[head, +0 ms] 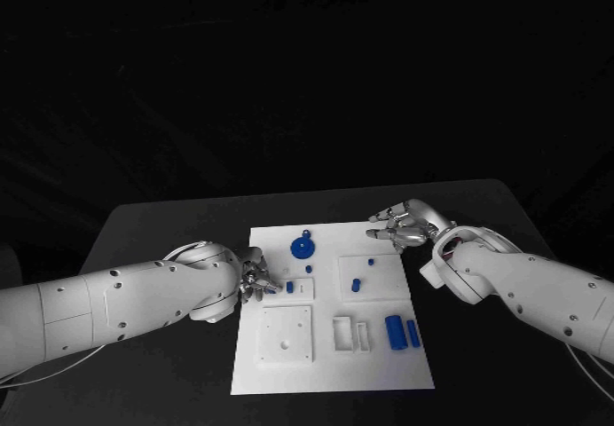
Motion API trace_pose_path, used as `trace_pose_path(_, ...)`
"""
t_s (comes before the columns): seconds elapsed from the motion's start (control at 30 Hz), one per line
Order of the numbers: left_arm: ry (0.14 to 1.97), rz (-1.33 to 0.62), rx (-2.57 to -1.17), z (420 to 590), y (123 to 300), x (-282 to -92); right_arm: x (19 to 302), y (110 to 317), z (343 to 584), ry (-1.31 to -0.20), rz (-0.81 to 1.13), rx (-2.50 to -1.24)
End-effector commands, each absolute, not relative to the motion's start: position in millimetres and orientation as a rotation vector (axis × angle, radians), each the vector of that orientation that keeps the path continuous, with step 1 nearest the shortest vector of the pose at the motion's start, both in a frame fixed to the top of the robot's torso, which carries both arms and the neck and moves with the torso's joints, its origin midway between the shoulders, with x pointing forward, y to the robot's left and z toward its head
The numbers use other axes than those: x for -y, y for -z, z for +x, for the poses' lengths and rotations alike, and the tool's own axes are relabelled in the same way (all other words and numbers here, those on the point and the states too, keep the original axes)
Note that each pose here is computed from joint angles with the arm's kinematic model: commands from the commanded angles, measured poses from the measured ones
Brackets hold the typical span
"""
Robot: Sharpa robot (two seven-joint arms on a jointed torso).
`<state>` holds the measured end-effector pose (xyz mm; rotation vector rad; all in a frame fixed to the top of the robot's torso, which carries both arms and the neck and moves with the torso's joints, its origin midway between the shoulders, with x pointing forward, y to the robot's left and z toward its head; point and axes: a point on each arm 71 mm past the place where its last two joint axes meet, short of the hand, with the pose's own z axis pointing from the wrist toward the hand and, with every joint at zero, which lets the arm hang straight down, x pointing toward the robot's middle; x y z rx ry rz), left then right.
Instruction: Assemble the parts on the task board
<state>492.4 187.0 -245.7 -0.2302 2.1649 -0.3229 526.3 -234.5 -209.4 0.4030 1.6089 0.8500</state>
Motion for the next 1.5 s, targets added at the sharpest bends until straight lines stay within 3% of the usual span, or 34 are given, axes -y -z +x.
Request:
trace_pose_path(0.03,0.315,-0.203,-2.178,491.8,247.4,-185.7,233.0,210.1,525.7,-0.860,0.395,-1.620)
trace_pose_path(1.5,0.275,-0.153,-2.219,494.3,260.3,-181.3,235.1,210.0,525.5,-0.855,0.398,-1.621)
